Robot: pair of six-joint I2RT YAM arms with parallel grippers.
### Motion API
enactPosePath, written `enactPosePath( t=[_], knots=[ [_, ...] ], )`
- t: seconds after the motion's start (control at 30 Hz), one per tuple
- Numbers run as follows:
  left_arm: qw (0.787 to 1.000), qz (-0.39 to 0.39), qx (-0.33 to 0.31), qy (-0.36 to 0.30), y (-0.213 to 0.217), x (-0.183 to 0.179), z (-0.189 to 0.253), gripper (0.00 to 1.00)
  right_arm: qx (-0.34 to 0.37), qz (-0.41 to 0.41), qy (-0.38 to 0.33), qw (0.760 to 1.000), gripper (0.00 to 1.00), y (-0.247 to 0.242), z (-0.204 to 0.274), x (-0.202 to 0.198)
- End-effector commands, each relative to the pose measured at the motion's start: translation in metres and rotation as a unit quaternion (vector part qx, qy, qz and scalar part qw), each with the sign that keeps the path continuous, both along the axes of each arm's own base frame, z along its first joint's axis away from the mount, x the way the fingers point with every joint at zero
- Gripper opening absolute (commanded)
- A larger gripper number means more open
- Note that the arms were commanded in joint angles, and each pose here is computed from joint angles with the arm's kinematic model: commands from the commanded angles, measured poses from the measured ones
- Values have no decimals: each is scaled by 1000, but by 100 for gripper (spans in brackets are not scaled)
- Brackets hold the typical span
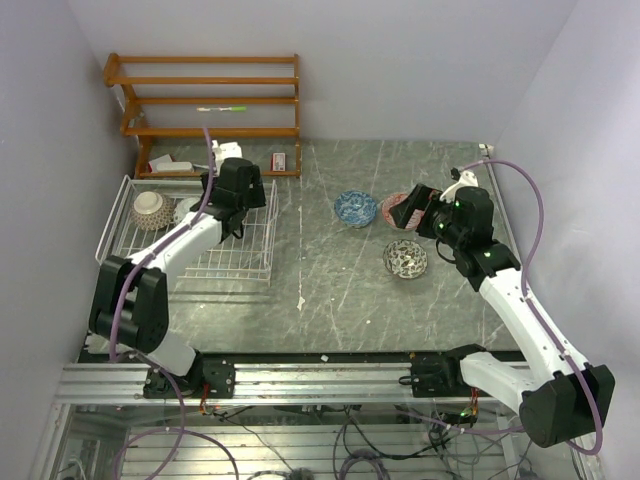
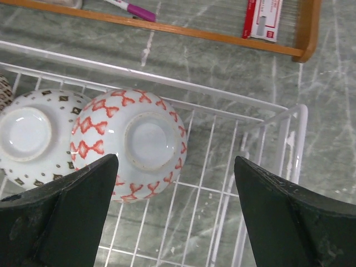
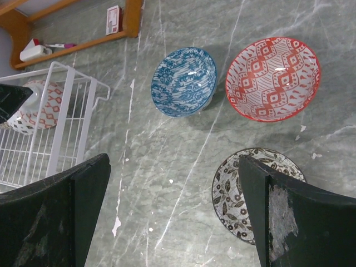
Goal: Load the bowls into the dish rack
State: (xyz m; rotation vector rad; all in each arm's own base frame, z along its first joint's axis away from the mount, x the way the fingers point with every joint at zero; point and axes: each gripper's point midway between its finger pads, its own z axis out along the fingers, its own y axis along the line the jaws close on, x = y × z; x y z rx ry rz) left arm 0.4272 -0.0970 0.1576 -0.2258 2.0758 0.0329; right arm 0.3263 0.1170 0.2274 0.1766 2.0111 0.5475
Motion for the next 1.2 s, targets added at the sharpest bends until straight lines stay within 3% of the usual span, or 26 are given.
enactPosePath(
  t=[0.0,0.5,0.77,1.17],
  knots=[
    [996,43,78,-8,13,7,12,96,-2,3,-4,1000,100,0,-5,4],
    [989,57,135,23,10,22,-9,86,-9,-2,-1,1000,100,-2,-10,6],
    [987,56,146,31,10,25,-14,71,-9,-1,-2,1000,100,-2,-10,7],
    [981,64,174,52,18,22,-23,76,-7,2,-2,1000,100,-1,-10,6]
  ],
)
